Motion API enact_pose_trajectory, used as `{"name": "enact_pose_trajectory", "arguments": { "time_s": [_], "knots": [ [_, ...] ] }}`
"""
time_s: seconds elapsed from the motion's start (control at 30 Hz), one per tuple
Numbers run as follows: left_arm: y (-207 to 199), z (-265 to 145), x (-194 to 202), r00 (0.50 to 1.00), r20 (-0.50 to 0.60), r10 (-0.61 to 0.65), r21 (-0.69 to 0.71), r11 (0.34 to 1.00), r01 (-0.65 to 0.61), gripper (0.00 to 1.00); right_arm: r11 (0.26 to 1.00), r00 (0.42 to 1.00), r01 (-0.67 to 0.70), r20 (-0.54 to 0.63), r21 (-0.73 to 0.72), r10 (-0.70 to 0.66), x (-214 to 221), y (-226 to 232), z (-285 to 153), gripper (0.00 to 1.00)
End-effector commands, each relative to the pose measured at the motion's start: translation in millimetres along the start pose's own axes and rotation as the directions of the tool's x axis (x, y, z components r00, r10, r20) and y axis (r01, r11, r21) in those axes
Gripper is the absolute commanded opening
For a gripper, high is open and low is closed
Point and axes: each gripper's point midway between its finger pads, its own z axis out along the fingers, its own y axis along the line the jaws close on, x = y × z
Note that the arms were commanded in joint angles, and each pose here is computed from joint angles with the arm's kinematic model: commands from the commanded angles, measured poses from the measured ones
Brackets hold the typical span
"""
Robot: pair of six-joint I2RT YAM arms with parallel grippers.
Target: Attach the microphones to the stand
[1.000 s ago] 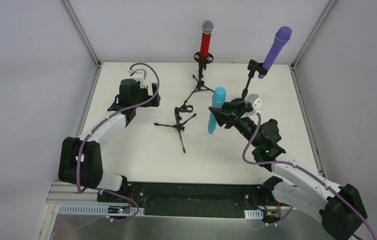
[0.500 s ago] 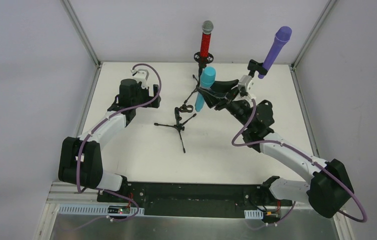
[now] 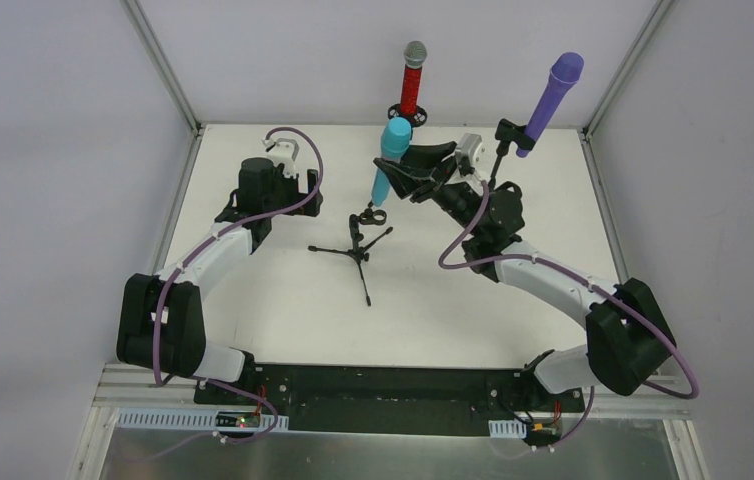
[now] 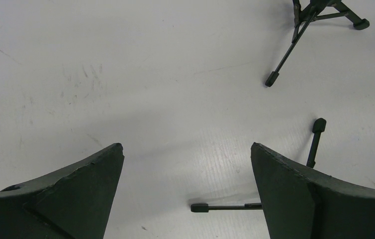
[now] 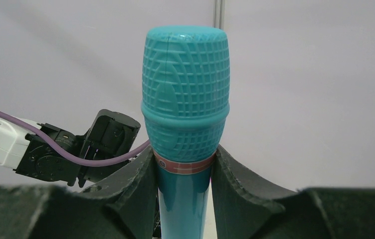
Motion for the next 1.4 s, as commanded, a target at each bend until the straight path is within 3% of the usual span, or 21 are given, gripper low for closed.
{"name": "enact_pose_trajectory", "arguments": {
  "time_s": [0.0,1.37],
  "knots": [
    [-1.6,-4.5,-25.7,0.998,0.067,0.016,0.014,1.000,-0.017,0.99,0.998,0.990,0.045,0.135,-0.048,-0.038,-42.7,7.3,12.7,0.00],
    [-1.6,-2.1,-21.8,0.997,0.057,0.042,0.020,0.999,-0.043,1.00,1.000,1.000,-0.015,-0.016,0.018,0.016,30.2,-4.8,-14.2,0.00]
  ]
}}
